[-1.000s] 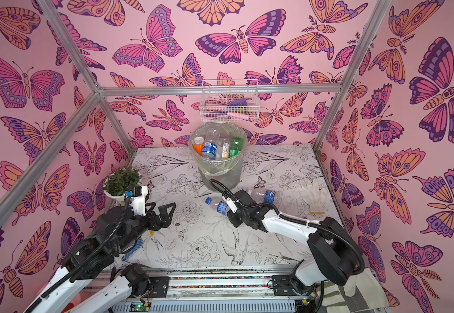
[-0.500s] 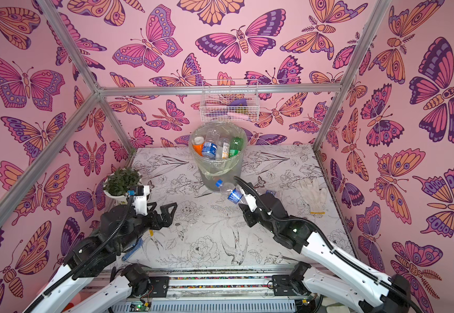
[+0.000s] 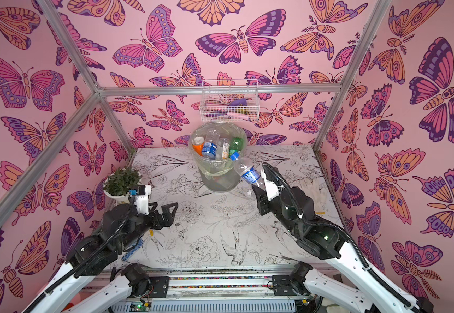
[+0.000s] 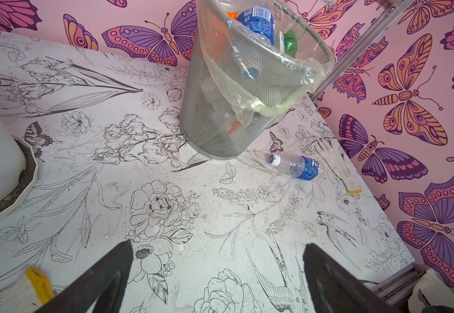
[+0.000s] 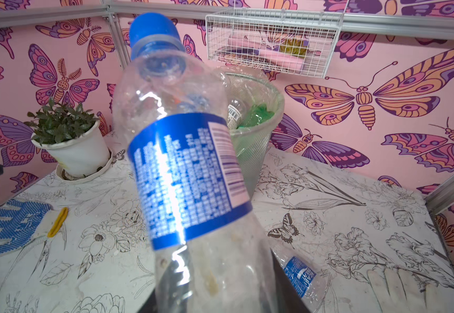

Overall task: Throw the plastic bottles in the bin
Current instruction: Pick up the plastic bottle from the center of the table, then throw the plastic bottle into the trash bin.

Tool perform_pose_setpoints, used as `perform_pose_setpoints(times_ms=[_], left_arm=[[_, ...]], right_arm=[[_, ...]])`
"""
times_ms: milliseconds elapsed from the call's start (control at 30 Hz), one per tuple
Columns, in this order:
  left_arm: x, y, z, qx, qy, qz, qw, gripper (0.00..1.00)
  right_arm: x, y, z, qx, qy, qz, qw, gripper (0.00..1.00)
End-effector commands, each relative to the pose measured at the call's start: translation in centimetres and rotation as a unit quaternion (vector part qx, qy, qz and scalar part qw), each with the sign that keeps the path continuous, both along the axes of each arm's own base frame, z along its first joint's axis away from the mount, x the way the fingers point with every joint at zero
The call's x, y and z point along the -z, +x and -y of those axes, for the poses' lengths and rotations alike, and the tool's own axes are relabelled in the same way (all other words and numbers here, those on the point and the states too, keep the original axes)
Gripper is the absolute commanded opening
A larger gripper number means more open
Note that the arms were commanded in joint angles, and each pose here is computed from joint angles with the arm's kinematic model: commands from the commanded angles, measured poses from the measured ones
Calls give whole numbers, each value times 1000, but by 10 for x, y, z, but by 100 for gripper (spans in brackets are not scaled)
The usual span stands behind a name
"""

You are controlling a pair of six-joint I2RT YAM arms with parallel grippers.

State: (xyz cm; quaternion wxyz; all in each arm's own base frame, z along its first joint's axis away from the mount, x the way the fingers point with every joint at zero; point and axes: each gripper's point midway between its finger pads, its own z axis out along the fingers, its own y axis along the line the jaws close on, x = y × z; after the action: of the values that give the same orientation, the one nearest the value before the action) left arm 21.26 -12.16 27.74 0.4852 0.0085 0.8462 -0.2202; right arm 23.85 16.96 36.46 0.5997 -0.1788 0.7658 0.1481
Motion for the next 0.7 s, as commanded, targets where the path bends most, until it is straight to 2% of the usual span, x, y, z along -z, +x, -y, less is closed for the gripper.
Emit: perform_pose_setpoints(times_ms=[0, 233, 400, 567, 667], left_arm=[[2, -1, -1, -1, 6, -2, 1000, 100], [2, 0, -2, -2, 9, -1, 1000, 100], [1, 1, -1, -1, 11, 0, 1000, 100], [1, -1, -2, -2, 8, 1, 1000, 100], [0, -2, -2, -1, 5, 2, 1000, 100]], right_arm=[[-12, 4, 0, 7, -13, 11, 1000, 0], [-27, 11, -7, 6, -13, 25, 1000, 0], [-52, 22, -16, 6, -23, 45, 999, 0], [-79, 44, -33, 12, -43, 68, 997, 0], [-85, 67, -45, 14, -46, 61, 997, 0]])
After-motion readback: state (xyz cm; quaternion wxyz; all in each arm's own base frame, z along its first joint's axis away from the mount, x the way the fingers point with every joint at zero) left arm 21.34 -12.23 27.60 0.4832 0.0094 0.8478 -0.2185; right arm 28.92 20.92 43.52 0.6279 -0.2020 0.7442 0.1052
